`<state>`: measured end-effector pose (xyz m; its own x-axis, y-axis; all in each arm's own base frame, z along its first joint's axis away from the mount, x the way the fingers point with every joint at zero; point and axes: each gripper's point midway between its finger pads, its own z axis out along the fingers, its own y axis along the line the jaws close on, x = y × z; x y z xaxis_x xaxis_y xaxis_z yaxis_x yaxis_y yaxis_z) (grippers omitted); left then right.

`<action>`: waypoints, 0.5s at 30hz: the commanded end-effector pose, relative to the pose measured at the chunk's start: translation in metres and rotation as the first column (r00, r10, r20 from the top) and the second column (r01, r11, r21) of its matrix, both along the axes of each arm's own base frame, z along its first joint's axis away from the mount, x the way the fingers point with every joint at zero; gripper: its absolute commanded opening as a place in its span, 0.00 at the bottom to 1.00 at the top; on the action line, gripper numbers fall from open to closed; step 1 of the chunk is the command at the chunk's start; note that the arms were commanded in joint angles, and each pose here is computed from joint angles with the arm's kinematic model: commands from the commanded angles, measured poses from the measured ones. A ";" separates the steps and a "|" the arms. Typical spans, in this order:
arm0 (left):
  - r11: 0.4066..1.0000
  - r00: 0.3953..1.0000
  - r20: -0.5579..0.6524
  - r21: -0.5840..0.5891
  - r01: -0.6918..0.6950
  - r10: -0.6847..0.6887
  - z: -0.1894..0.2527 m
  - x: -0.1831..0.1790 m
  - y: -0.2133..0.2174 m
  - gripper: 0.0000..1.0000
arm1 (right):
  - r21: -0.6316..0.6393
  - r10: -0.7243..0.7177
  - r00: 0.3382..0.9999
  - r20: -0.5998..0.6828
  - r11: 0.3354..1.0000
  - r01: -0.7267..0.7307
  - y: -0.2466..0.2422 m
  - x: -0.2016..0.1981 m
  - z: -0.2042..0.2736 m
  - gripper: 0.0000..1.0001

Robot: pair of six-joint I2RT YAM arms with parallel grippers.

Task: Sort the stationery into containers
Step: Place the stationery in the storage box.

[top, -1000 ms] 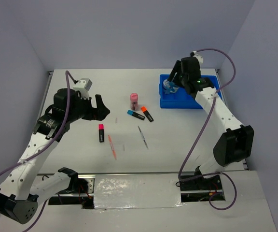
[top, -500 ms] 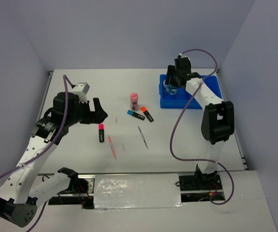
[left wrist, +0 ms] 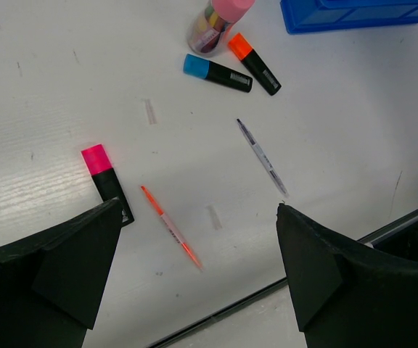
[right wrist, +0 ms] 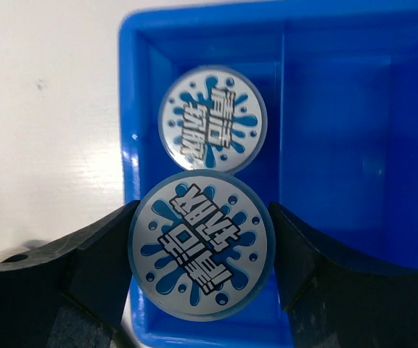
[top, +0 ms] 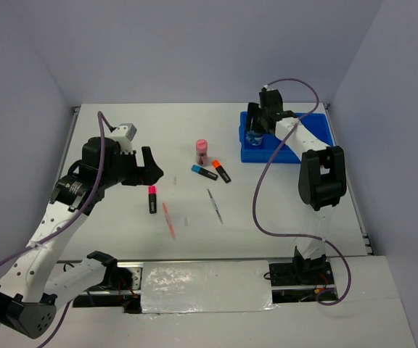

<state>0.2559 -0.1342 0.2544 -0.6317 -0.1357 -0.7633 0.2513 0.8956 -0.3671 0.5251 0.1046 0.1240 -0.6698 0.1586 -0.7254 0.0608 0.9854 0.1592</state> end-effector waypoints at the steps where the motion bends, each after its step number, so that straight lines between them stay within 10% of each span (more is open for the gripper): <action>1: 0.999 0.999 0.027 -0.033 0.018 -0.017 0.007 0.003 -0.006 0.99 | 0.008 0.007 0.998 0.069 1.000 -0.007 0.001 0.000 0.021 0.74; 4: 0.999 1.000 0.016 -0.028 0.020 -0.020 0.002 0.003 -0.007 0.99 | -0.003 -0.005 0.997 0.073 1.000 0.005 -0.003 -0.003 0.025 0.99; 15: 1.000 0.999 -0.030 -0.012 -0.025 0.024 -0.013 0.008 -0.003 0.99 | 0.103 0.070 0.981 0.179 0.991 -0.090 0.023 -0.048 0.101 1.00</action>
<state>0.2590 -0.1355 0.2456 -0.6499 -0.1364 -0.7477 0.2383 0.8976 -0.3708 0.4962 0.1051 0.1627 -0.6346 0.1741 -0.7530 0.0407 0.9805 0.1924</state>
